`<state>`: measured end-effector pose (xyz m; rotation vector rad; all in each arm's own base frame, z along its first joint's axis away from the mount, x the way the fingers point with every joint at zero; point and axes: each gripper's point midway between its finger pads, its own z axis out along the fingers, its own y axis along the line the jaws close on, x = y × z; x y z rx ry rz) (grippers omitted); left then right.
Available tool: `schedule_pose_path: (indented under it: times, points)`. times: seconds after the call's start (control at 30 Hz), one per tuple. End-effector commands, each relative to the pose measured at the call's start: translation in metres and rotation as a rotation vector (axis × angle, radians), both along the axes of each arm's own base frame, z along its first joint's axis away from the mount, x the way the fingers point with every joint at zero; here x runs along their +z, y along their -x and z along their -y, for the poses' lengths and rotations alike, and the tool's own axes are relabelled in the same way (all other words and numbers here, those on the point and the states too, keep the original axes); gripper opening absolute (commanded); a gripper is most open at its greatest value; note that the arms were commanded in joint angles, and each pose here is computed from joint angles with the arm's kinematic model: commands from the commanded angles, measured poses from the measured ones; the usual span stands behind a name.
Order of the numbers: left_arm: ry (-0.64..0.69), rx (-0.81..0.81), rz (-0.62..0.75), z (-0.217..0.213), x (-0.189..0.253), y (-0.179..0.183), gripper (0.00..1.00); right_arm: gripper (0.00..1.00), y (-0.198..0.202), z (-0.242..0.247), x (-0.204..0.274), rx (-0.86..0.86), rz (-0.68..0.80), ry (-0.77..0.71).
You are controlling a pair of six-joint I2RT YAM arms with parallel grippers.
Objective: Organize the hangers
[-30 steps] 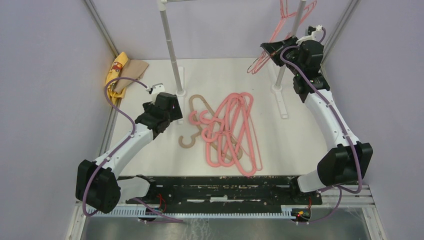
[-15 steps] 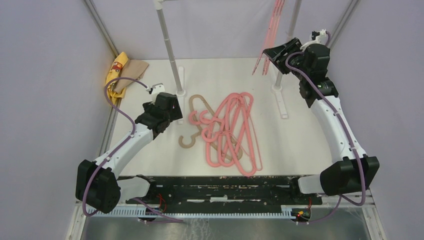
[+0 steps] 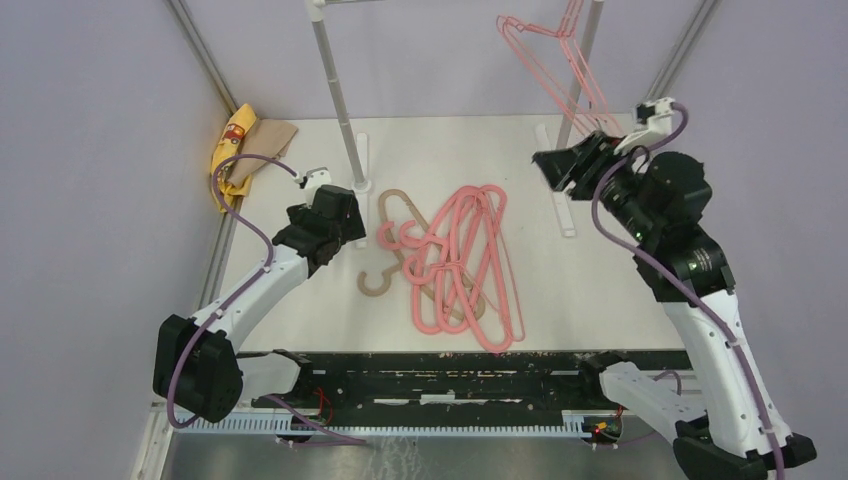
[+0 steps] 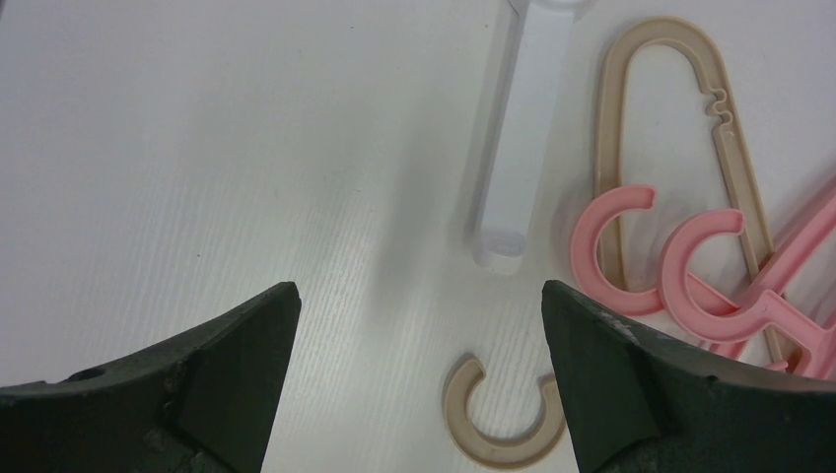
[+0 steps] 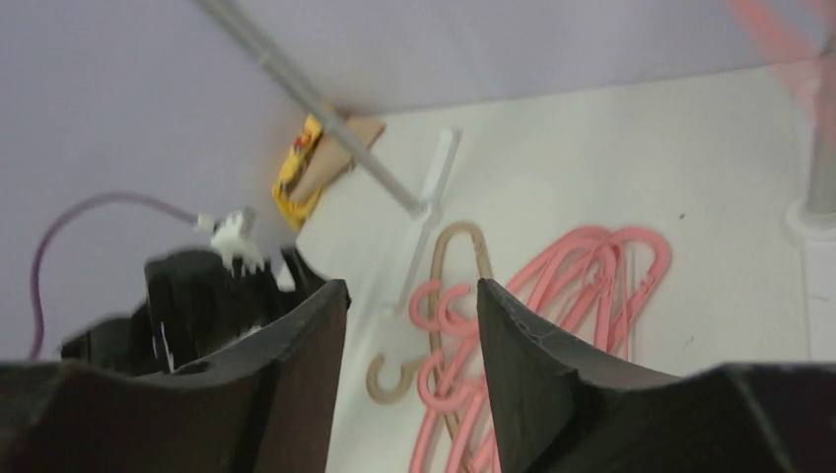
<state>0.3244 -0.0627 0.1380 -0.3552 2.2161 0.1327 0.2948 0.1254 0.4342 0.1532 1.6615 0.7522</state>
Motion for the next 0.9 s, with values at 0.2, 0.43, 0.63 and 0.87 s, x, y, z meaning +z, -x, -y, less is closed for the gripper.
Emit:
schedule_pose_path:
  times: [0.2, 0.43, 0.63, 0.87]
  points:
    - [-0.014, 0.021, 0.019, -0.002, 0.0, -0.009, 0.99, 0.39, 0.065, -0.078, -0.212, 0.388, -0.386, 0.457]
    - [-0.012, 0.02, 0.004, -0.001, -0.006, -0.01, 0.99, 0.37, 0.072, -0.092, -0.319, 0.538, -0.555, 0.603]
    - [-0.023, 0.025, 0.002, -0.004, -0.007, -0.007, 0.99, 0.38, 0.08, -0.094, -0.363, 0.56, -0.63, 0.605]
    - [-0.017, 0.02, -0.011, -0.001, -0.013, -0.008, 0.99, 0.42, 0.082, -0.094, -0.387, 0.569, -0.67, 0.628]
